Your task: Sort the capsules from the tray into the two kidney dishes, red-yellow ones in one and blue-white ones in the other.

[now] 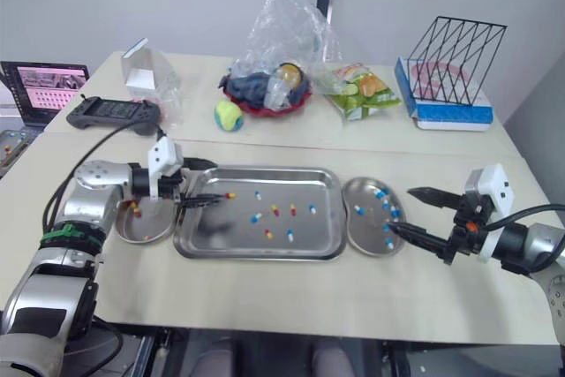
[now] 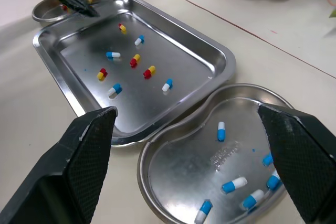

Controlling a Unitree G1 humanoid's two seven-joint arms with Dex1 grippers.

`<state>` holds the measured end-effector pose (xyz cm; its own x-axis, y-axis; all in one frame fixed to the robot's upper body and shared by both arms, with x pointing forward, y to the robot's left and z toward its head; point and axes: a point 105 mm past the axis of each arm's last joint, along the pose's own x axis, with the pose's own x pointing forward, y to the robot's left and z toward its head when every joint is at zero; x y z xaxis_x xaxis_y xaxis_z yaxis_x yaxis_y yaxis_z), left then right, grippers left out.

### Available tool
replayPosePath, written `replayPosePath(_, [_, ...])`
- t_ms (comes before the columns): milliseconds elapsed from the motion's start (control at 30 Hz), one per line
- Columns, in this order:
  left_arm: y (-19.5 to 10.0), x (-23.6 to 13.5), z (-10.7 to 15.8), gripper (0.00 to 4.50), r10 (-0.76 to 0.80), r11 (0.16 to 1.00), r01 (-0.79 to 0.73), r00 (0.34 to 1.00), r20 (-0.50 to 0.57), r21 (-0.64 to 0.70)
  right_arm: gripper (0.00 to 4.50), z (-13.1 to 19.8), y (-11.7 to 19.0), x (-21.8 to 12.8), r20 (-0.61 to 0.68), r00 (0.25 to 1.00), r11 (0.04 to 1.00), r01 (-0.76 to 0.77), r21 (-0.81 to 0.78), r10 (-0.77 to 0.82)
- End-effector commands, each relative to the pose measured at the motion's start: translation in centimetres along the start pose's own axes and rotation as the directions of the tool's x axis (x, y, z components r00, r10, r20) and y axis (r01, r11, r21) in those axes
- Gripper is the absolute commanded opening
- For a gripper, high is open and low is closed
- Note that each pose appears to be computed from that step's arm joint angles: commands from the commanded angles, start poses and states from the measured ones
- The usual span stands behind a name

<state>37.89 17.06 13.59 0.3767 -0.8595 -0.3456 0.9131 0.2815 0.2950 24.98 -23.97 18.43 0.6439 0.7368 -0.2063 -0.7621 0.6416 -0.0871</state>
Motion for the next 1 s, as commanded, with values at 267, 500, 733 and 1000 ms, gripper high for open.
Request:
replayPosePath(267, [0.4,1.0,-0.1,3.06,-0.05,0.992,0.063,0.992,-0.116,0.11,4.5,0.5,-0.8,-1.0,0.041,0.993,0.993,0.112,-0.032,-0.111])
replayPosePath(500, [0.7,2.0,0.6,3.06,-0.052,0.991,0.064,0.993,-0.105,0.12,4.5,0.3,-0.8,-0.9,0.043,0.992,0.993,0.117,-0.031,-0.116])
replayPosePath(733, [0.8,2.0,-0.6,3.06,-0.041,0.988,0.07,0.977,-0.209,0.135,4.5,0.1,-1.0,-0.8,0.038,0.992,0.992,0.122,-0.028,-0.12])
replayPosePath(1000, [0.3,2.8,-0.9,2.29,-0.08,0.991,0.101,0.972,-0.221,0.085,4.5,0.1,-1.2,-0.6,0.037,0.992,0.992,0.124,-0.029,-0.123])
